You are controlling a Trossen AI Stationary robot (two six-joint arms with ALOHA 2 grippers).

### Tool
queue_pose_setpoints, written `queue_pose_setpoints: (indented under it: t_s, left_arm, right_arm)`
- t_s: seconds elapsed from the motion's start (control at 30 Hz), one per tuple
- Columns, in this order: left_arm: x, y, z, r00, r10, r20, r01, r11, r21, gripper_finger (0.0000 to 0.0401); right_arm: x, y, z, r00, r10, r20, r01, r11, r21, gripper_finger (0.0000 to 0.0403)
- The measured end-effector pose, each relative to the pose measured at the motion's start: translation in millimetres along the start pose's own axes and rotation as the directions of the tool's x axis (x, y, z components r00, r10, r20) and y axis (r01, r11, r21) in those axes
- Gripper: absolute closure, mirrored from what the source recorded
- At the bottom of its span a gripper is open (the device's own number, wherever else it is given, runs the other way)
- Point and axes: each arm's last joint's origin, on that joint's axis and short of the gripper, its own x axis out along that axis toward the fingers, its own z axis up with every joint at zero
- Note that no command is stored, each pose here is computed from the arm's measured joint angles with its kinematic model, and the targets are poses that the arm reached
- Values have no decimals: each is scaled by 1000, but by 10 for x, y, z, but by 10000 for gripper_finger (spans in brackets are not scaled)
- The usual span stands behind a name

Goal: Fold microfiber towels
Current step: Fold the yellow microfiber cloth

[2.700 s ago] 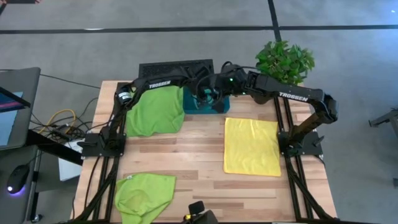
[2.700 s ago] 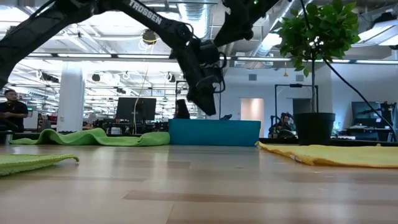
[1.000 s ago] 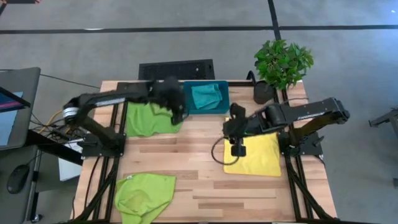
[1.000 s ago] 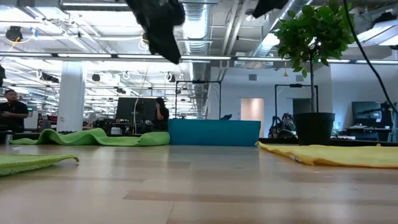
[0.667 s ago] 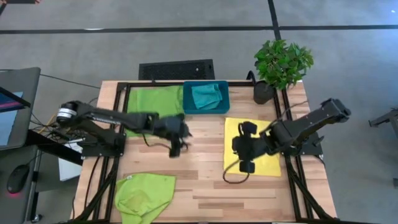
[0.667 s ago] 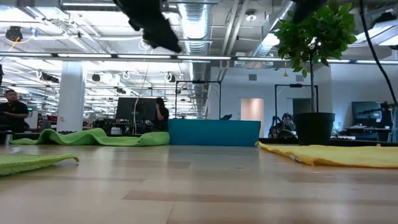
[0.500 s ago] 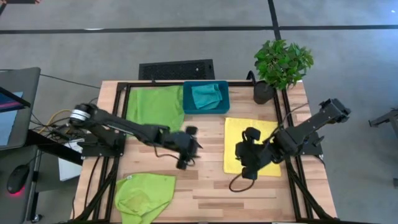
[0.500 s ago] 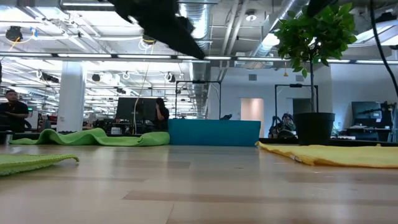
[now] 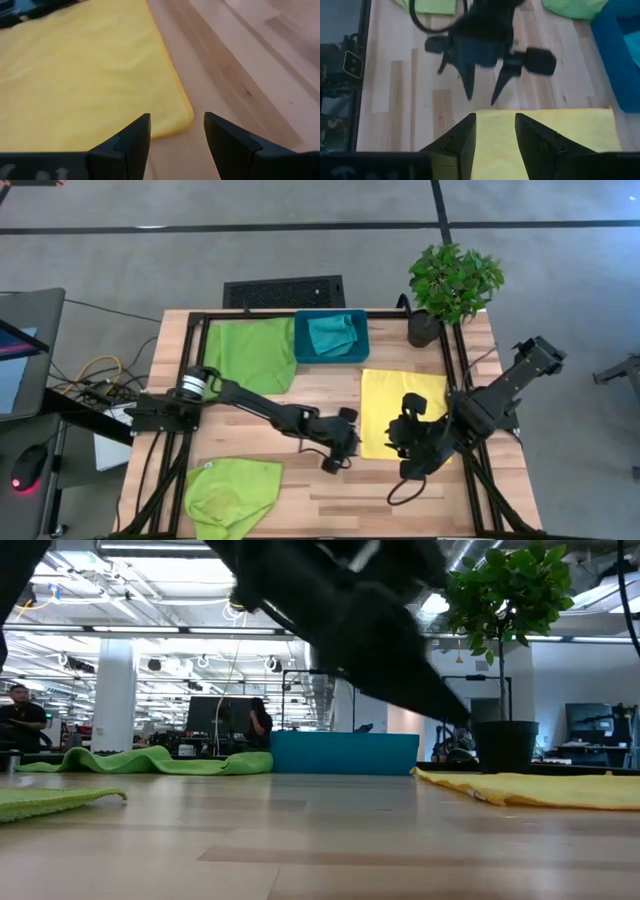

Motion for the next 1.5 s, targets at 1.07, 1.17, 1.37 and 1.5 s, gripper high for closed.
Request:
queue_pose_setpoints:
  t_s: [1.07,1.17,1.37,1.5]
  left_arm:
    - [584,-38,-193,995,15,-98,-30,989,-147,222]
    - [584,-41,-204,994,21,-110,-36,989,-140,223]
    - [583,-47,-224,990,35,-134,-54,988,-142,279]
    - [578,-52,-246,987,29,-159,-53,988,-147,360]
  right_arm:
    - [-69,78,-76,1000,12,4,-11,999,-37,242]
    - [-69,78,-76,1000,12,4,-11,999,-37,242]
    - [-68,78,-77,1000,11,3,-11,999,-38,242]
    - [-68,78,-77,1000,11,3,-11,999,-38,242]
